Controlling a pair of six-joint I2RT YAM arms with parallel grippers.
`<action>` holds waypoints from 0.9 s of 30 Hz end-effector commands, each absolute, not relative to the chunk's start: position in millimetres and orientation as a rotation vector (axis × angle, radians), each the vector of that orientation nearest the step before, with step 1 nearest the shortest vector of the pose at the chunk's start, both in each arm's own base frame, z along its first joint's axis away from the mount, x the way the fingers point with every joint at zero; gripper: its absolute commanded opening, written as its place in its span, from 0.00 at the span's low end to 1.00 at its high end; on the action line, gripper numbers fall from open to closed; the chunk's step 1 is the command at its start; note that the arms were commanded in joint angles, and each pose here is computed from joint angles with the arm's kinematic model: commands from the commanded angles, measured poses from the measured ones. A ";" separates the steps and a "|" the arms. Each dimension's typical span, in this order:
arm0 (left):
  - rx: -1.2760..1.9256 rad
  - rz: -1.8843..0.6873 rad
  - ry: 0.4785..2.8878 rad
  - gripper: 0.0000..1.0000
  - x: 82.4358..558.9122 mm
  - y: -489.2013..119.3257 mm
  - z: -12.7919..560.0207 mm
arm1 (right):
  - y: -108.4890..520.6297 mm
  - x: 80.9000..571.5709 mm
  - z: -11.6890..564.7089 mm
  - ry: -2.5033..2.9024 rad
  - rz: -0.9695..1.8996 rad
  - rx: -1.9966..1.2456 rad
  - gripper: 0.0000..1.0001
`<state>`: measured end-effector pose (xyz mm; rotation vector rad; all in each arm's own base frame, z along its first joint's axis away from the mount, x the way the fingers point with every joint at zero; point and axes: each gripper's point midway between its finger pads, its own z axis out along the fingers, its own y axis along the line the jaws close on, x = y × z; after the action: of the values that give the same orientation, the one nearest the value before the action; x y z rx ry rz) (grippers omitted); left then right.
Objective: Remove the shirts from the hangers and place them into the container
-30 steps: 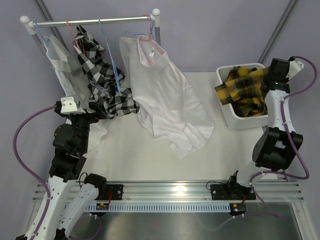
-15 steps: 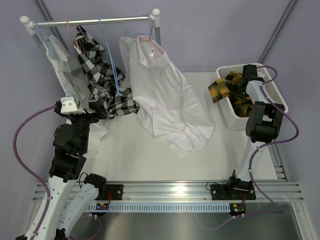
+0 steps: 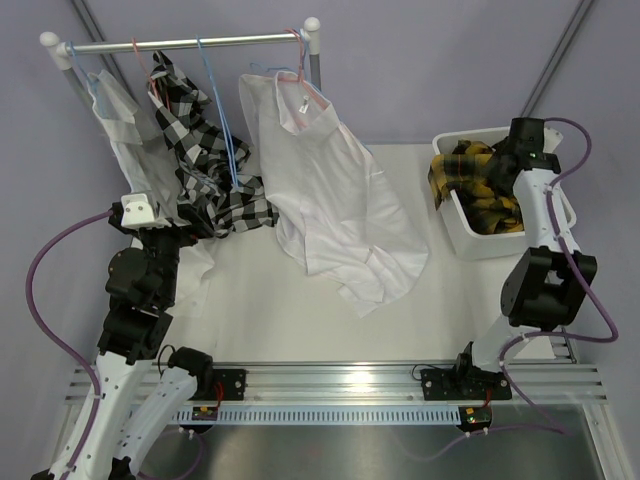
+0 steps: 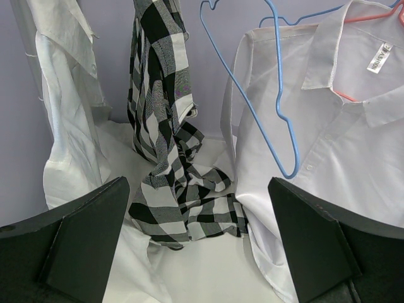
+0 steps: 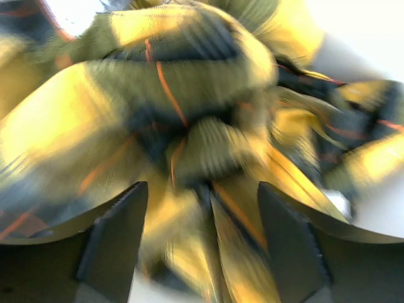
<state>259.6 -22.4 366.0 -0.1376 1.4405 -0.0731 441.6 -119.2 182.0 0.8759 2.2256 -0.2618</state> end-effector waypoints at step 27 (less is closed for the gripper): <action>-0.173 -0.065 1.368 0.99 255.5 -14.9 382.9 | 54.7 419.3 183.4 1.927 0.147 0.683 0.82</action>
<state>259.6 -22.4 366.0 -0.1382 1.4405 -0.0732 392.5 62.3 155.9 0.6156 2.0813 0.1903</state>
